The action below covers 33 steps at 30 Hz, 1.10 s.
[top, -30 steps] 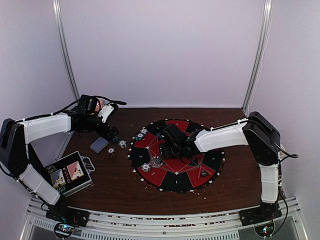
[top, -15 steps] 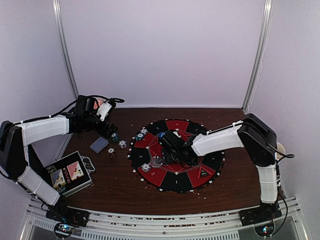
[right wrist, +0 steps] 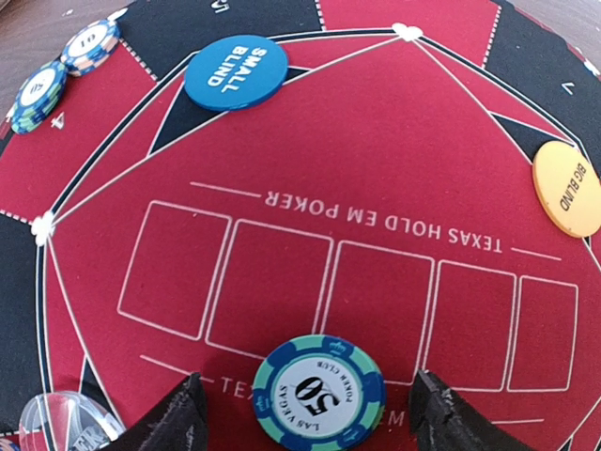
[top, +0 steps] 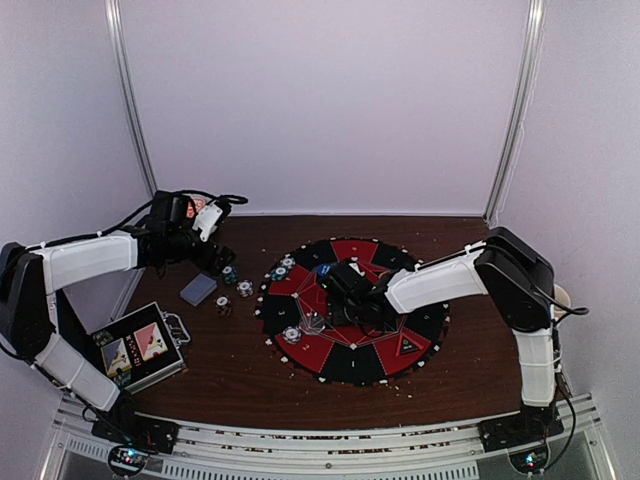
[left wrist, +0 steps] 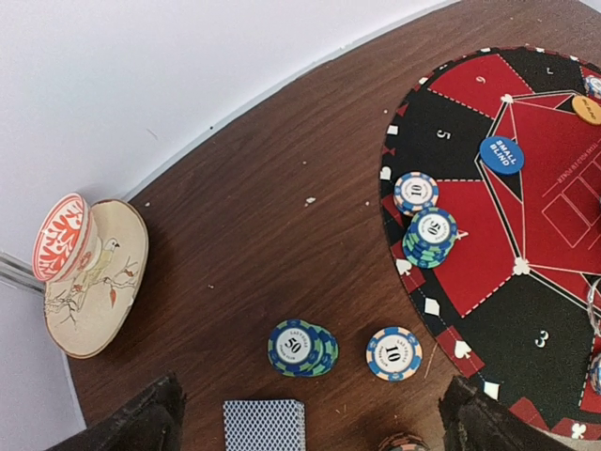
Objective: Distribute texas hold em gaming equipment
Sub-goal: Pick up the pile of poker chips from the poker table mat.
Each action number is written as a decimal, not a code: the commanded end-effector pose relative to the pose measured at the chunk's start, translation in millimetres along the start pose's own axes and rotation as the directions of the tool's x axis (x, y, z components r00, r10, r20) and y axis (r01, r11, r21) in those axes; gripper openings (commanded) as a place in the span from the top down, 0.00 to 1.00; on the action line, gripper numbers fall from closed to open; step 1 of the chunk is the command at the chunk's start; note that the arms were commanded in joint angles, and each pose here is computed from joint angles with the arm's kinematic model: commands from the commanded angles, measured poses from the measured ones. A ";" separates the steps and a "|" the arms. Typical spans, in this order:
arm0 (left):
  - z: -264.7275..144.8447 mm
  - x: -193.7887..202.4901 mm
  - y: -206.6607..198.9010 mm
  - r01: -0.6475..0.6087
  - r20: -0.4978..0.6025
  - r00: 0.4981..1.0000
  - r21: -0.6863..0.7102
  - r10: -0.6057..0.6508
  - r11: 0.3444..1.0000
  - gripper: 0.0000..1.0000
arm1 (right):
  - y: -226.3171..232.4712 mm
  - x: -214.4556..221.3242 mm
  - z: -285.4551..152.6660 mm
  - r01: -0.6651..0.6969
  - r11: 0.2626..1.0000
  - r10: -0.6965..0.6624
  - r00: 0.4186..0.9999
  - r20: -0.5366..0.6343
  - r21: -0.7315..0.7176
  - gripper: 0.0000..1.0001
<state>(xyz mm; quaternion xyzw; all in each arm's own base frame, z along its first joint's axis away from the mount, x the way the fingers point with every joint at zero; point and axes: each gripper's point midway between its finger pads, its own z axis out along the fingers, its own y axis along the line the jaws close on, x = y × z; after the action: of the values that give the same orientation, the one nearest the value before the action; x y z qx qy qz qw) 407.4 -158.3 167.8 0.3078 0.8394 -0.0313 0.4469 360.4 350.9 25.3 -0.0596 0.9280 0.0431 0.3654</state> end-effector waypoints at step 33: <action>-14.4 -16.6 11.9 0.027 0.079 0.997 -0.022 -0.025 0.999 0.02 | -18.8 -12.2 -9.9 -0.012 0.999 0.010 1.000 0.030 0.049 0.59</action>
<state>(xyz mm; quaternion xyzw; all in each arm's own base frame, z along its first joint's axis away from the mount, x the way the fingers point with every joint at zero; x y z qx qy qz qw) 407.6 -152.8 173.1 0.2992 0.8391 -0.0328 0.4531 366.5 341.4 27.2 -0.0461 0.9260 0.0311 0.3733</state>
